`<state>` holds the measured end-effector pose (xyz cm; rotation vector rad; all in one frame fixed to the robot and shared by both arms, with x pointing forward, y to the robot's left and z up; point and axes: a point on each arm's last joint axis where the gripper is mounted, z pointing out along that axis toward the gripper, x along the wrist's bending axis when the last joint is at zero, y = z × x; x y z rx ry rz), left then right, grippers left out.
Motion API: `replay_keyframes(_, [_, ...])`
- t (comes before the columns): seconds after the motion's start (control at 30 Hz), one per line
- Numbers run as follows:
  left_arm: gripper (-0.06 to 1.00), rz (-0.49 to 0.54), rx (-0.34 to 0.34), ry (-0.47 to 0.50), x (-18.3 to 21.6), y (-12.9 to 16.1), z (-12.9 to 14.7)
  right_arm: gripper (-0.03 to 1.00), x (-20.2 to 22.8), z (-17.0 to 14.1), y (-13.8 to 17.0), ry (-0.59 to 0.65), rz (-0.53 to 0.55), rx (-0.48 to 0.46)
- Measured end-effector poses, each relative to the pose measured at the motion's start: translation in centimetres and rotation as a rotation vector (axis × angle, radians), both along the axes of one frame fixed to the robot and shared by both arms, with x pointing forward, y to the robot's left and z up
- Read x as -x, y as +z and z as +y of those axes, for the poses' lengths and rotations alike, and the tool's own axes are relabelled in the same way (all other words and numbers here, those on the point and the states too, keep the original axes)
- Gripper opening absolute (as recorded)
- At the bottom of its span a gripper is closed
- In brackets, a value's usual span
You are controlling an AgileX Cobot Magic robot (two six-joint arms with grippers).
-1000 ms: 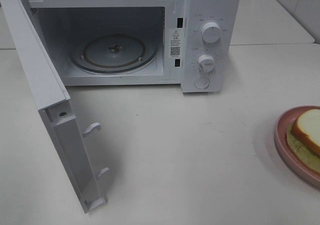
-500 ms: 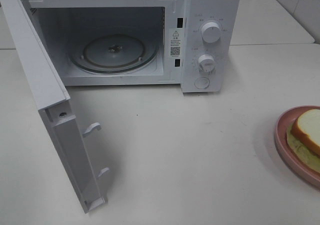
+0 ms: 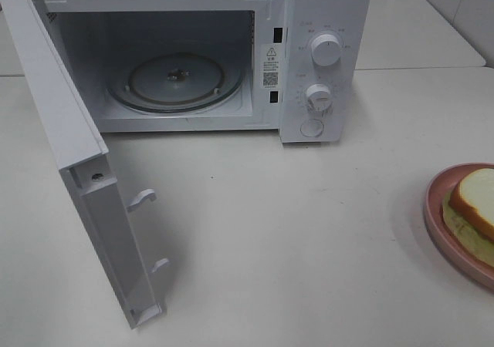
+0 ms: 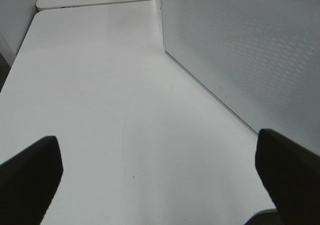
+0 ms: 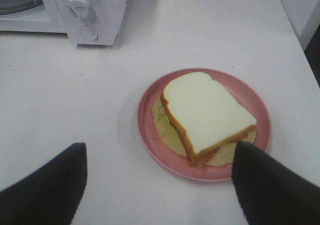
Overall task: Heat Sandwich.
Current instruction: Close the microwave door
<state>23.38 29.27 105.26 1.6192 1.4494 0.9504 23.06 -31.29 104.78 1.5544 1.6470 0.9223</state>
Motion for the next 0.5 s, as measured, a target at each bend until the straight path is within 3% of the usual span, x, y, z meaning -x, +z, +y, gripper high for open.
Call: replay_keyframes(0.5, [0.99, 0.000, 0.000, 0.000, 0.00, 0.00, 0.00, 0.77, 0.00, 0.02, -0.01, -0.016, -0.001, 0.000])
